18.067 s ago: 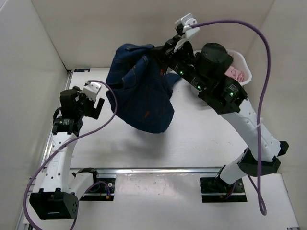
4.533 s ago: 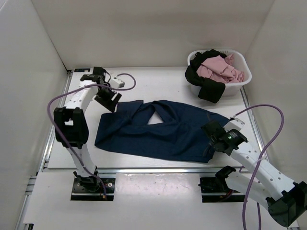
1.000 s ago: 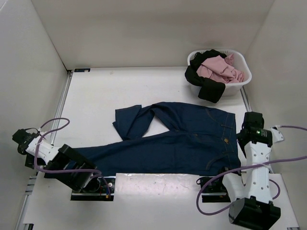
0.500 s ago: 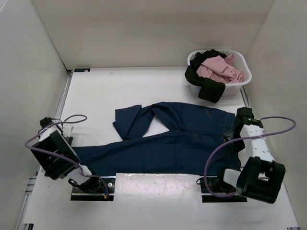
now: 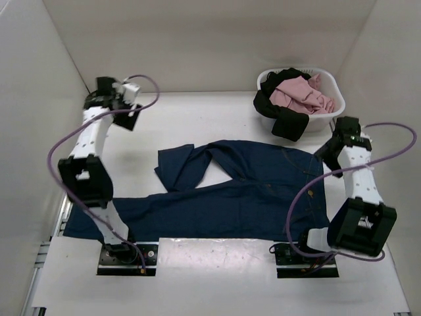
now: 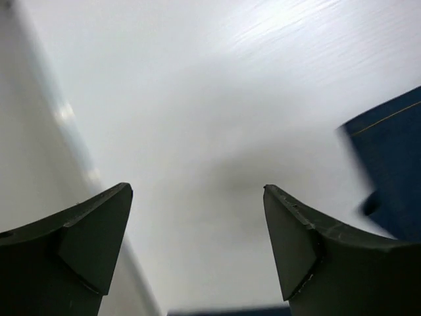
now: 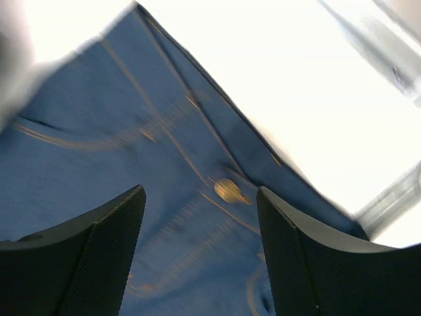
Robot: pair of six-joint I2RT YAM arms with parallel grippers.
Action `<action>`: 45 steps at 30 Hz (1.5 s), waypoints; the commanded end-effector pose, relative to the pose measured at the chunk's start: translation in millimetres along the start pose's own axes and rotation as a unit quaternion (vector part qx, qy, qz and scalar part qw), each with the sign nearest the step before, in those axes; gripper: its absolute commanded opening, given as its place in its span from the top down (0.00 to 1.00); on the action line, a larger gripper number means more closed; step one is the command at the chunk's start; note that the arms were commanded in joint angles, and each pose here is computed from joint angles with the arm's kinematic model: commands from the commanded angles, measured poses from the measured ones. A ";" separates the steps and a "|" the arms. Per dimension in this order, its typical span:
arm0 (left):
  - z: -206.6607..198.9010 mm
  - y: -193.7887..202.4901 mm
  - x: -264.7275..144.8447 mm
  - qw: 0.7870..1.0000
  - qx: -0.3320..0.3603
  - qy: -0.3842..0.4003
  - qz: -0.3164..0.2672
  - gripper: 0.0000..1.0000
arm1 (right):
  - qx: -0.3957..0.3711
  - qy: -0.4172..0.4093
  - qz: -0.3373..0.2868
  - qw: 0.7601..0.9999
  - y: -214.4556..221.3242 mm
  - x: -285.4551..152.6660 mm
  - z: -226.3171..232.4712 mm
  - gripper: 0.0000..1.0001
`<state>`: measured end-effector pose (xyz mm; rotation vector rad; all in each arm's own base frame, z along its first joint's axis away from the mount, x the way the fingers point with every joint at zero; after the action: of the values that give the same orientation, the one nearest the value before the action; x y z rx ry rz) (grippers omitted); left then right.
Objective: Fold and stack the trousers
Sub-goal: Flatten the trousers out
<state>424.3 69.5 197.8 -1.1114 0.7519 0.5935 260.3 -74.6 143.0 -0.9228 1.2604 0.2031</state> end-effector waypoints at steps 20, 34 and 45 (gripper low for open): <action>-225.5 64.7 88.6 0.893 -0.022 0.392 0.220 0.48 | 0.014 0.001 0.121 0.993 -11.8 147.9 61.9 0.47; -6.4 -18.1 53.8 0.979 -0.148 0.126 0.062 0.86 | 0.023 0.005 0.076 0.997 -33.4 114.5 32.9 1.00; -20.7 148.4 50.3 0.952 -0.171 0.072 0.244 0.86 | 0.027 -0.013 0.099 0.995 -12.7 113.5 32.8 1.00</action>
<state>365.9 75.4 94.6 -1.3466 1.1295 0.9194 331.3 -99.4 42.6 -0.7460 1.3510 0.3397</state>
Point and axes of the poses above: each gripper's point midway between its finger pads, its own x axis out along the fingers, its own z axis along the line the jaws close on, y = z × x, the point moved 2 cm from there along -x, back along the fingers, and after that the axes turned 5 degrees about -x, right-handed, at the moved point
